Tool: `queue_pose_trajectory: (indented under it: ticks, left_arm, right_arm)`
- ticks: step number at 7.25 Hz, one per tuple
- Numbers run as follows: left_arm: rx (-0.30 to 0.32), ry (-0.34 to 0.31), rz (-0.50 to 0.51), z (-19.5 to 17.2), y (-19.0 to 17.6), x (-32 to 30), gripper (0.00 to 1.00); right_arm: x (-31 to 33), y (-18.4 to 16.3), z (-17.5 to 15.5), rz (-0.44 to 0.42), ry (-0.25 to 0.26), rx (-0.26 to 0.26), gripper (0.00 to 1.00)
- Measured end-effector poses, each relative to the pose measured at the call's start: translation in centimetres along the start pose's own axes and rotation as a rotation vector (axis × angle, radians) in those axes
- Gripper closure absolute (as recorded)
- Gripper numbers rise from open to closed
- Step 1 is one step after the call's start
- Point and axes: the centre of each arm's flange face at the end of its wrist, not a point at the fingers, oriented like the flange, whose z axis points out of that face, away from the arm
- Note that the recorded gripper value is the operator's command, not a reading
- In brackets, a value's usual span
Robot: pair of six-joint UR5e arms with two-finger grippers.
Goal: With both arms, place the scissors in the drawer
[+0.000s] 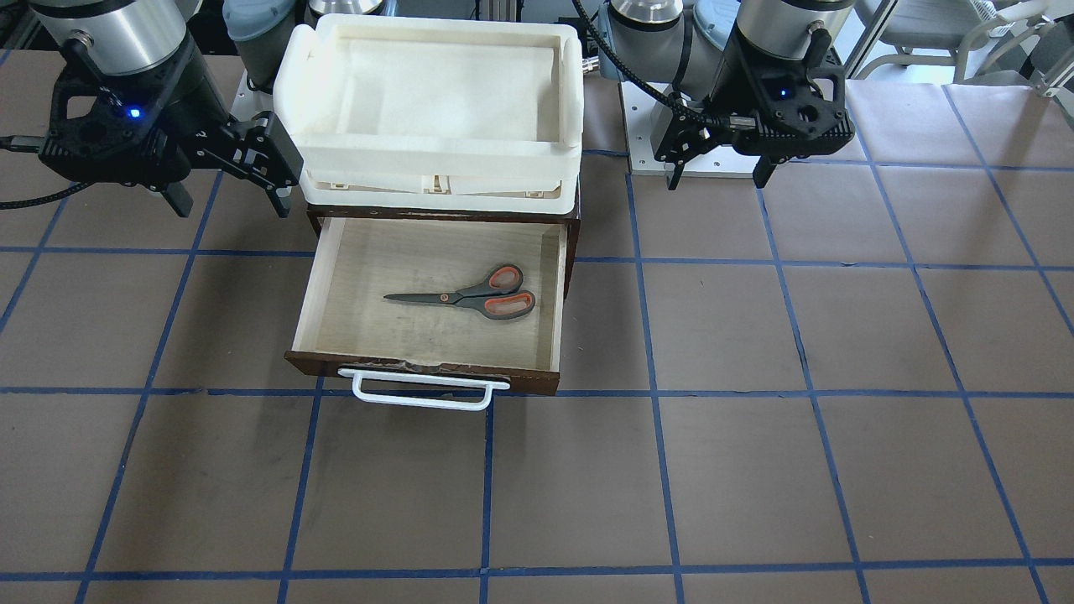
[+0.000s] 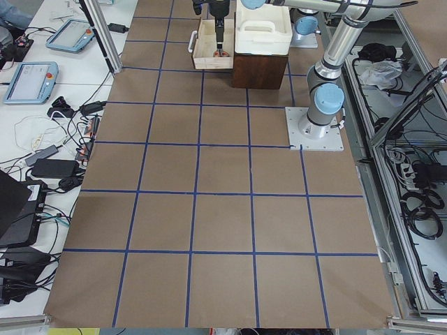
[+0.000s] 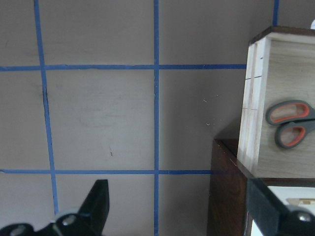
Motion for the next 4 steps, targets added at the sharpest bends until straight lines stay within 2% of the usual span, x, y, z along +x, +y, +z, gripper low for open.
queue_pose_trajectory:
  ticks: [4]
  left_arm:
    - [-0.002,0.005,-0.005,0.37,-0.41,-0.46,0.0]
  right_arm:
    - [-0.08,0.04,-0.02,-0.001,-0.001,0.0,0.0]
